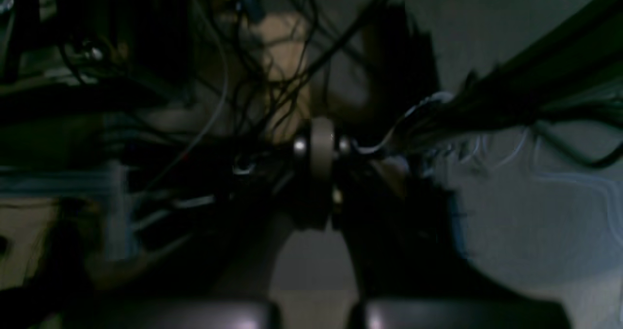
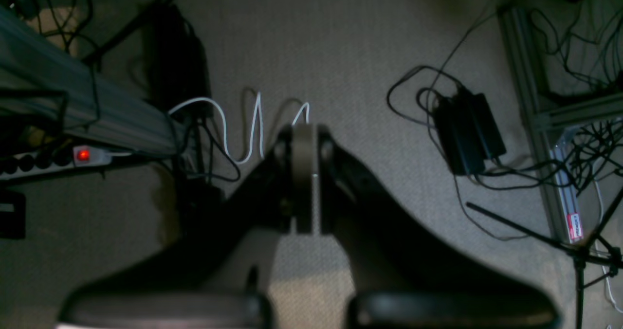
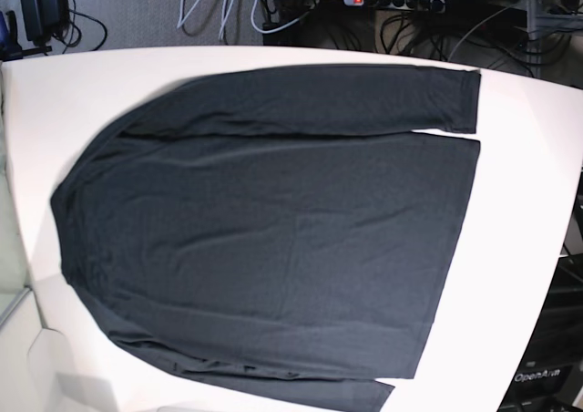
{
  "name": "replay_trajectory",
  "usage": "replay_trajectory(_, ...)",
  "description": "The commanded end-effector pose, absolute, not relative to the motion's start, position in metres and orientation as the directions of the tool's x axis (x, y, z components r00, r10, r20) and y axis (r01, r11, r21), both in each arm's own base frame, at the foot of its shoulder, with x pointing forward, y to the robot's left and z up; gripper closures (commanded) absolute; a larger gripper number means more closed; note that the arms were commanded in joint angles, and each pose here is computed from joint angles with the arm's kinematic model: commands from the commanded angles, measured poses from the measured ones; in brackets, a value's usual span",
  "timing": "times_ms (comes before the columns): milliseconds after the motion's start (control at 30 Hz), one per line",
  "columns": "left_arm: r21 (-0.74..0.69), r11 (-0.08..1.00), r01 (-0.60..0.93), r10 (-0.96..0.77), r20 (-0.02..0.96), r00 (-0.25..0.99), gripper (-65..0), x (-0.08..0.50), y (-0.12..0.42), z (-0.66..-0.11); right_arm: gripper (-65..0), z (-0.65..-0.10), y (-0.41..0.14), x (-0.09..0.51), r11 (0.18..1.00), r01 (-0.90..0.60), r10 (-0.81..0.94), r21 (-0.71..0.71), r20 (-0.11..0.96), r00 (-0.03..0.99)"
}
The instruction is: Fold the T-shirt properly
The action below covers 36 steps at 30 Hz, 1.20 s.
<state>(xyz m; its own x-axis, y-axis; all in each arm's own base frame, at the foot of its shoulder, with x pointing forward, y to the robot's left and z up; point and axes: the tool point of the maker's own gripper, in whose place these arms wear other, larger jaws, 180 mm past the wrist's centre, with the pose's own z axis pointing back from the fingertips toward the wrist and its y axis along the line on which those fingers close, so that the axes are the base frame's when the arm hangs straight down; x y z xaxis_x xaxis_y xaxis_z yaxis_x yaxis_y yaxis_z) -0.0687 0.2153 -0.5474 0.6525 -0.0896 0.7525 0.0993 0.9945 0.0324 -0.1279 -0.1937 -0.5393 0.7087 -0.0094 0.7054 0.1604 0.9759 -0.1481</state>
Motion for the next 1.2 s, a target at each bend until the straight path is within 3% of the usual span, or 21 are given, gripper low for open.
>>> replay_trajectory(0, 0.038, 0.996, 0.086, -0.085, 0.748, 0.659, 0.0, -0.081, 0.228, -0.540, -0.3, -0.531, -0.197, -0.141, 0.973, 0.155, 0.012, -0.173, 0.702, 0.712)
replay_trajectory(333, -0.077, 0.988, -0.133, 0.145, 0.764, 0.629, 0.0, -0.093, 0.256, -0.523, -0.3, -0.528, -0.197, -0.148, 0.972, 0.154, 0.011, -0.175, 0.695, 0.719)
replay_trajectory(633, -0.177, 0.979, -0.101, 0.202, 0.796, 0.570, 0.0, -0.070, 0.265, -0.497, -0.3, -0.528, -0.197, -0.148, 0.972, 0.154, 0.011, -0.175, 0.695, 0.719)
replay_trajectory(733, -0.157, 0.987, -0.023, 0.141, 0.806, 0.575, 0.0, -0.068, 0.263, -0.485, -0.3, -0.528, -0.197, -0.148, 0.972, 0.155, 0.011, -0.175, 0.696, 0.718)
replay_trajectory(867, -0.101, 0.973, 0.208, -0.032, 0.830, 0.557, 0.0, -0.062, 0.251, -0.460, -0.3, -0.529, -0.196, -0.144, 0.973, 0.154, 0.011, -0.173, 0.700, 0.714)
replay_trajectory(1033, 0.044, 0.867, 0.496, -0.269, 0.880, 0.392, 0.0, -0.047, 0.238, -0.417, -0.3, -0.530, -0.196, -0.144, 0.973, 0.155, 0.011, -0.173, 0.701, 0.713)
replay_trajectory(1167, 0.217, 0.764, 0.607, -0.416, 0.885, 0.207, 0.0, -0.025, 0.237, -0.392, -0.2, -0.530, -0.196, -0.143, 0.973, 0.155, 0.011, -0.173, 0.702, 0.712)
